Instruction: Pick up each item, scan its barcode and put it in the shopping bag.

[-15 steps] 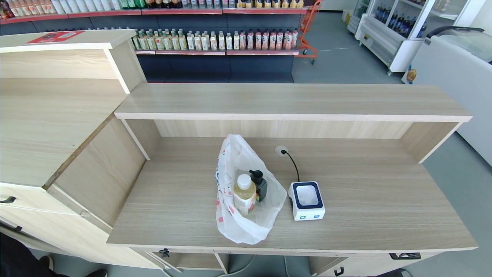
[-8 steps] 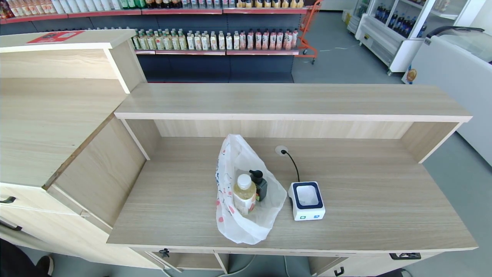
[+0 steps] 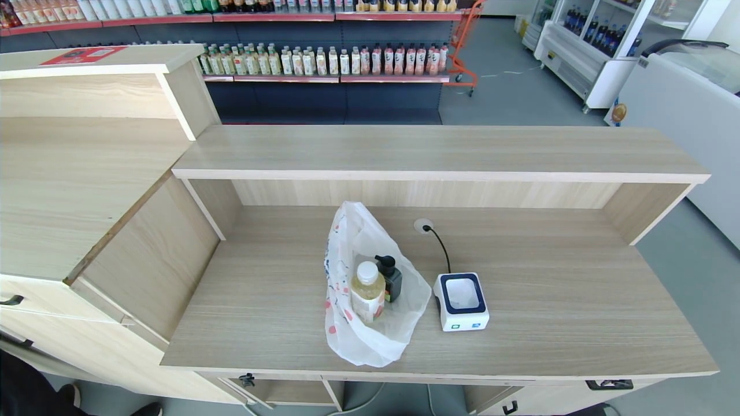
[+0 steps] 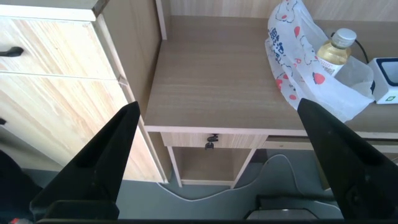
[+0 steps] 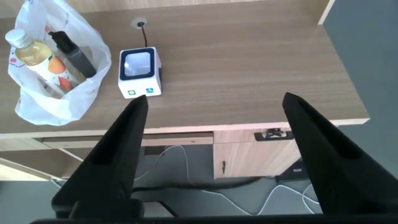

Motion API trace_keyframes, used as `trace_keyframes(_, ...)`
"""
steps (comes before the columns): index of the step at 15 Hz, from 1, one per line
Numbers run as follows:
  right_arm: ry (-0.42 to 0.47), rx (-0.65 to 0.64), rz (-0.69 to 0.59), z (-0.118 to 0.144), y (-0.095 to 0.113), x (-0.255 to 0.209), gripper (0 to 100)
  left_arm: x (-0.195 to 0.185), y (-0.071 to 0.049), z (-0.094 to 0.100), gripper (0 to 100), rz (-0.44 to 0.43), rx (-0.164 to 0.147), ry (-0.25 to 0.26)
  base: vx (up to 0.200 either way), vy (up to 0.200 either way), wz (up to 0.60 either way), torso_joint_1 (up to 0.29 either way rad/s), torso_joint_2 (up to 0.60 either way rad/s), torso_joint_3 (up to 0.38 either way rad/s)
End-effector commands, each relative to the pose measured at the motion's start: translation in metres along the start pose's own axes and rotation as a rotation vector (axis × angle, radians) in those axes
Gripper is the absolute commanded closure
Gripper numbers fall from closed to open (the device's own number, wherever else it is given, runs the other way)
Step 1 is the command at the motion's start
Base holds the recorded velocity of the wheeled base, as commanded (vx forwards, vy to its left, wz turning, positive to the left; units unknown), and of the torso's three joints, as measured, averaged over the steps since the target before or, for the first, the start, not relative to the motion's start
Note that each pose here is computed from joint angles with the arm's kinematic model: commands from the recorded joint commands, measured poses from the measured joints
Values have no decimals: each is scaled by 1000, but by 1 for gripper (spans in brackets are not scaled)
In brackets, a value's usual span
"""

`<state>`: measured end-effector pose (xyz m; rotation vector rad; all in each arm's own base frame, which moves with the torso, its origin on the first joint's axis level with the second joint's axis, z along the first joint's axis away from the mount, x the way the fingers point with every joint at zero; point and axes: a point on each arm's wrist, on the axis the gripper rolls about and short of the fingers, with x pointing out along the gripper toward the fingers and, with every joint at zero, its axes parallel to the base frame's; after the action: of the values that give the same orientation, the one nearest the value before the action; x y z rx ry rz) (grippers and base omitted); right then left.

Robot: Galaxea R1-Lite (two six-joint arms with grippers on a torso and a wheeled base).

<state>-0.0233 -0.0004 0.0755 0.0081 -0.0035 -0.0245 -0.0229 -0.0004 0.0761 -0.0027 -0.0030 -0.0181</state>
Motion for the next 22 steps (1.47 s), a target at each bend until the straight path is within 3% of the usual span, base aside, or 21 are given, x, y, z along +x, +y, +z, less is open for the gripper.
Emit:
trace_keyframes(1, 6, 1, 0, 0, 0, 0, 100, 0, 0, 0, 0, 1, 0, 0, 0, 0, 0, 0, 0, 0)
trace_keyframes(14, 6, 6, 0, 0, 0, 0, 100, 0, 0, 0, 0, 0, 1, 0, 0, 0, 0, 0, 0, 0)
trace_keyframes(22, 6, 7, 0, 0, 0, 0, 100, 0, 0, 0, 0, 0, 3, 0, 200, 0, 0, 4, -1, 1)
